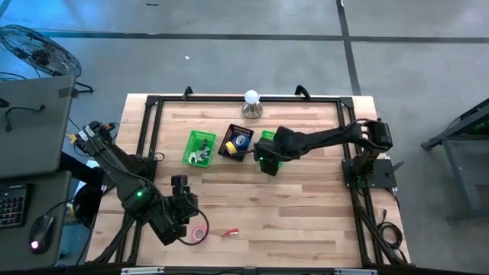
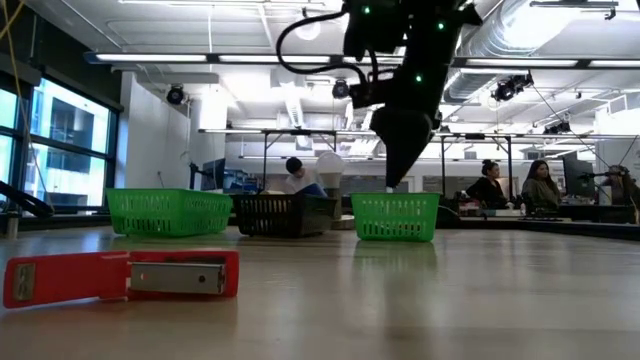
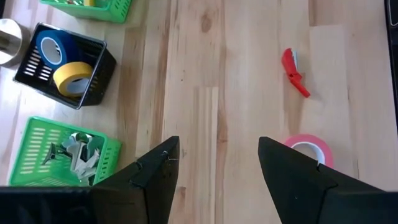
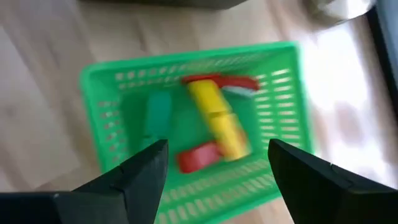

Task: Pick and place Stapler, Stapler remover, tape
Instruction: Put the red stapler into the right green bin

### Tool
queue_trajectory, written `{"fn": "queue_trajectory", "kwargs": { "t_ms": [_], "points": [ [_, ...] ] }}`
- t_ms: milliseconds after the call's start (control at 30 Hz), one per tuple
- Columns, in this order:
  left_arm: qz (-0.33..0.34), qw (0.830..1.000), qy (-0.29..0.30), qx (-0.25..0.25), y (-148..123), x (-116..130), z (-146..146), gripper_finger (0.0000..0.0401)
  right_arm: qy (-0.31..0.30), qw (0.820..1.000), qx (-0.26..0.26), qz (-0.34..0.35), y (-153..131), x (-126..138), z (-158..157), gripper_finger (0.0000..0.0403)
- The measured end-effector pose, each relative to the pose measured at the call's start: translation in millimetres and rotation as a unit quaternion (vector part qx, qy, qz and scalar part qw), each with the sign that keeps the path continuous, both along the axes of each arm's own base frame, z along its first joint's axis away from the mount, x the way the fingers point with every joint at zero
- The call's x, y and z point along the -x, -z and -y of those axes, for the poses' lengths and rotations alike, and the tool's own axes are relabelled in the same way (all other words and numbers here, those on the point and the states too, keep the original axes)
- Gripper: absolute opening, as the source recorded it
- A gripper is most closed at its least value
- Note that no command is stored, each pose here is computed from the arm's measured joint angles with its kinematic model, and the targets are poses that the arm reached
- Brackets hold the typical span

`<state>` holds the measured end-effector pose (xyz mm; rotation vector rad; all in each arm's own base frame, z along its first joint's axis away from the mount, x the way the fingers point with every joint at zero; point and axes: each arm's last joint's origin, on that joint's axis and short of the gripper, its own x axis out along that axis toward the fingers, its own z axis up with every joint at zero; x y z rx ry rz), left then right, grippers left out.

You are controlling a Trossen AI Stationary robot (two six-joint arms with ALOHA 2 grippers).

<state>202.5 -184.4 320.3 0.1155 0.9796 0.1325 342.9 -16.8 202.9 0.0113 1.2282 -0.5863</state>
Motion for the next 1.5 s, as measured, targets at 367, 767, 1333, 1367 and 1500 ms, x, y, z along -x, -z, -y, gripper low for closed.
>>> {"fn": "queue_trajectory", "kwargs": {
  "t_ms": [367,767,1333,1367,1500],
  "points": [
    [-0.002,1.000,0.002,0.002,0,0,0,0.0214,-0.113,0.985,-0.086,0.100,-11,-13,-30,0.0268],
    [-0.008,1.000,0.004,0.009,0,0,1,0.0214,-0.363,0.898,-0.116,0.219,-23,-25,-170,0.0268],
    [-0.015,0.999,-0.013,0.029,1,1,1,0.0214,-0.393,0.908,-0.135,0.048,18,-107,-224,0.0268],
    [-0.015,0.999,-0.013,0.028,1,1,1,0.0214,-0.395,0.907,-0.141,0.040,23,-110,-225,0.0268],
    [-0.016,1.000,-0.012,0.023,1,1,0,0.0214,-0.403,0.901,-0.161,0.026,34,-119,-231,0.0268]
  ]
}}
